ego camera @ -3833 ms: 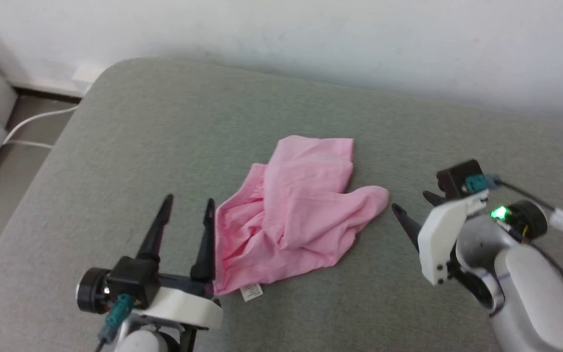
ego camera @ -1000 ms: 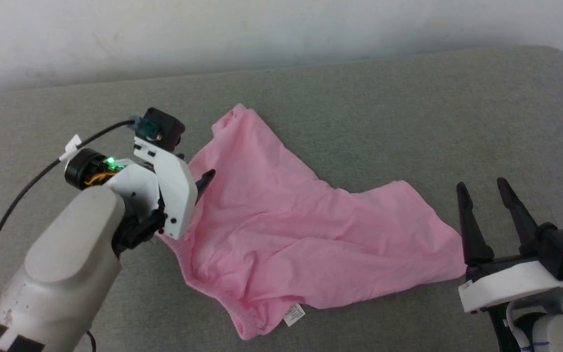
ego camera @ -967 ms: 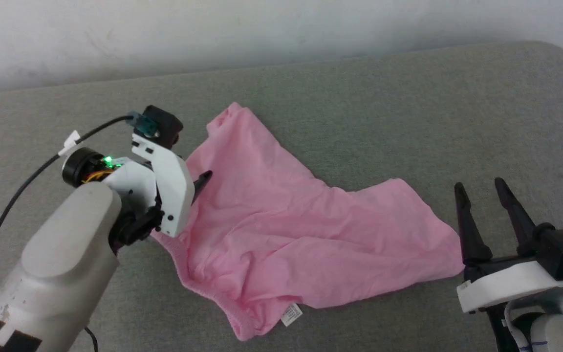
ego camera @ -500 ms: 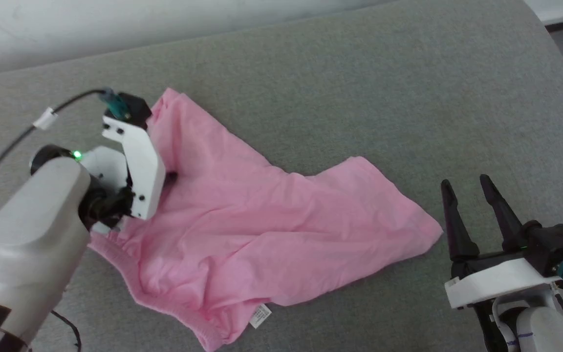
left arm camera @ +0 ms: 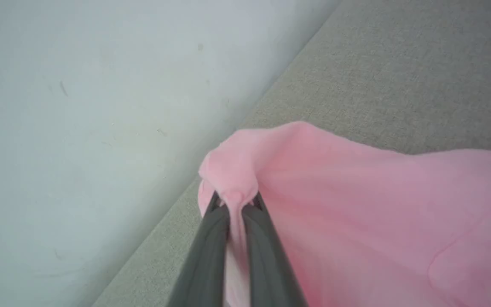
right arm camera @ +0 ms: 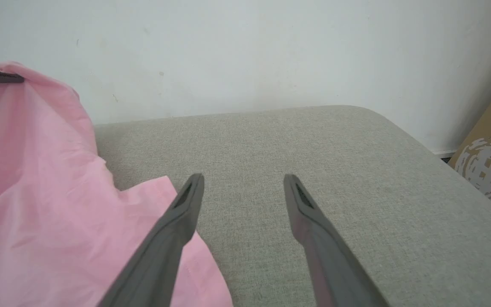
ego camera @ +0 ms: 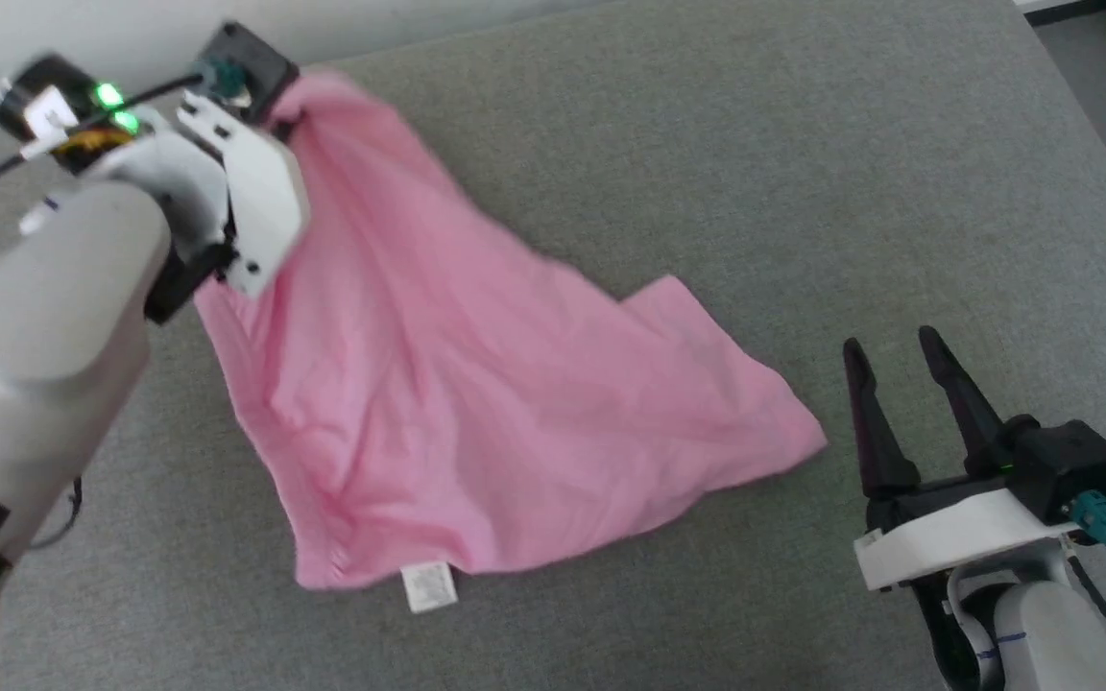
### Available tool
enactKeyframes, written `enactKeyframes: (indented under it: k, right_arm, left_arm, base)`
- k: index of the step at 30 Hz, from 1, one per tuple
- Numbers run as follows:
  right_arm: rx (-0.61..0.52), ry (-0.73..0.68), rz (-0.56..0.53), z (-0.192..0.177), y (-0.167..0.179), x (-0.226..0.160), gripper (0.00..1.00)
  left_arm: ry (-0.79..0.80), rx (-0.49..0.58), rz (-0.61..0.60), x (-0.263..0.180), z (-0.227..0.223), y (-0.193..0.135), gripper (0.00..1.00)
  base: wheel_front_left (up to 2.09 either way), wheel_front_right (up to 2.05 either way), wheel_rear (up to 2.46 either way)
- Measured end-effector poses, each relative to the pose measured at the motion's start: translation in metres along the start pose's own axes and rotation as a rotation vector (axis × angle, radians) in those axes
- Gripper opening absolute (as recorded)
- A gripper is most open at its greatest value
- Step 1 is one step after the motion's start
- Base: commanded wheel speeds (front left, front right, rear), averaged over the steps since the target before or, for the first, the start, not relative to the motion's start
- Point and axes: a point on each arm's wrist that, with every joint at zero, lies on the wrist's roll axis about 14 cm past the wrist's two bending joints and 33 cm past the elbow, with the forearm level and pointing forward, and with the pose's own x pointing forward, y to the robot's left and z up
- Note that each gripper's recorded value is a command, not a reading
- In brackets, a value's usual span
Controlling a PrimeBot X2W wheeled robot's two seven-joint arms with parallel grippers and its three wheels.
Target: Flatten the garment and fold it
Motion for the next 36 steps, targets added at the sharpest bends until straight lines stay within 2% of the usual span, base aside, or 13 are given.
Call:
enactKeyframes:
  k: [3,4,5,12,20,27,31,36]
  right_arm:
    - [0.005,-0.002,0.002,-0.001,0.001,0.001,1.0]
    - [0.005,0.002,0.001,-0.002,0.001,0.001,1.0]
    - [0.005,0.005,0.0,-0.003,0.0,0.0,1.0]
    - [0.017,0.018,0.014,-0.01,0.006,0.001,1.0]
    - [0.011,-0.012,0.044,0.002,0.014,0.006,1.0]
    - [-0.004,-0.035,0.072,0.016,0.023,0.007,1.0]
    - [-0.002,-0.04,0.093,0.021,0.029,0.004,1.0]
    - [0.006,-0.054,0.134,0.028,0.043,0.003,1.0]
  left_arm:
    - [-0.083,0.063,0.042,0.008,0.018,0.014,0.0]
    - [-0.1,0.067,0.046,0.011,0.02,0.015,0.58]
    - [-0.104,0.059,0.043,0.015,0.019,0.013,1.0]
    - [-0.101,-0.013,0.04,0.027,0.001,0.001,1.0]
    - [-0.276,-0.114,0.13,-0.005,0.023,0.021,1.0]
    - [-0.466,-0.237,0.274,-0.063,0.053,0.045,1.0]
    - [-0.613,-0.312,0.39,-0.117,0.068,0.057,1.0]
    - [-0.664,-0.401,0.551,-0.185,0.032,0.051,1.0]
  base:
    - [0.0,0.0,0.0]
    - [0.0,0.0,0.0]
    - [0.0,0.0,0.0]
    - [0.0,0.0,0.0]
    - [0.0,0.0,0.0]
    - [0.0,0.0,0.0]
    - [0.0,0.0,0.0]
    - [0.0,0.0,0.0]
